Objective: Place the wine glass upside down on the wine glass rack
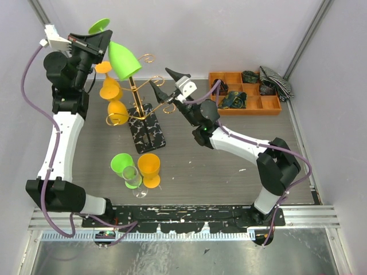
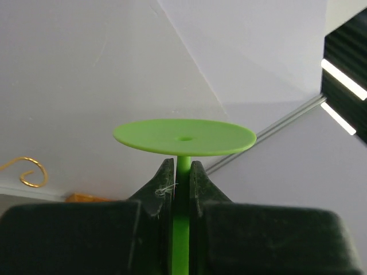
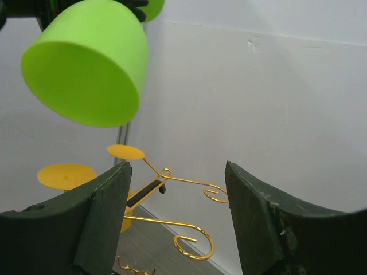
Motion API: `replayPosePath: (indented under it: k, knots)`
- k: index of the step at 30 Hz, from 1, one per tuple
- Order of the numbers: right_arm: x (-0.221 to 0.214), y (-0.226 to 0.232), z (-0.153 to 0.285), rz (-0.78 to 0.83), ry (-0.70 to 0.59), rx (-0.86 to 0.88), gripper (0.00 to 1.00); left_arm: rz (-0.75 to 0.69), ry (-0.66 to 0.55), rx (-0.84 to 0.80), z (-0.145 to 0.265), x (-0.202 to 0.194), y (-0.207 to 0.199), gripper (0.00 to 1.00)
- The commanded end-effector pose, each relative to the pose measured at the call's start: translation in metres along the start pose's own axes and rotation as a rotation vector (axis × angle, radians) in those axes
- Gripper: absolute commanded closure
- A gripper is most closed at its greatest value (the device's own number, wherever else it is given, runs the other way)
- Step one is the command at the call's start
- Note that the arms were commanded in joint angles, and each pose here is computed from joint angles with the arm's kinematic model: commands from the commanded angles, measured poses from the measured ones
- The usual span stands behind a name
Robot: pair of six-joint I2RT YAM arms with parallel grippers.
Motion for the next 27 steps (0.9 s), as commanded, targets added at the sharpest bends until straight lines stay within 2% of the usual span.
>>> replayPosePath:
  k: [1,6,13,21,27]
  knots:
    - [0.031,-0.022,0.002,0.054,-0.025,-0.103,0.27,-0.414,0.038,-0.091,0.023,0.007,-0.020,1.00]
    - [0.026,-0.027,0.004,0.062,0.029,-0.130,0.26,-0.697,-0.010,-0.021,0.061,0.015,-0.022,1.00]
    - [0.018,-0.039,0.004,0.075,0.109,-0.182,0.24,-0.935,-0.020,0.092,0.102,0.020,-0.014,1.00]
    - [0.006,-0.056,0.013,0.068,0.187,-0.209,0.24,-1.059,0.018,0.247,0.145,0.015,0.013,1.00]
    - [0.001,-0.069,0.019,0.036,0.227,-0.222,0.24,-1.066,-0.009,0.304,0.173,0.005,0.042,1.00]
Point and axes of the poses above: each gripper's point midway between its finger pads, its own z axis back along the fingers, its own y axis along the line the jaws close on, x = y × z, the point moved 10 cm from there along z, back along the fingers, and after that the axes turned 8 degrees about z, right-handed, at the moved point
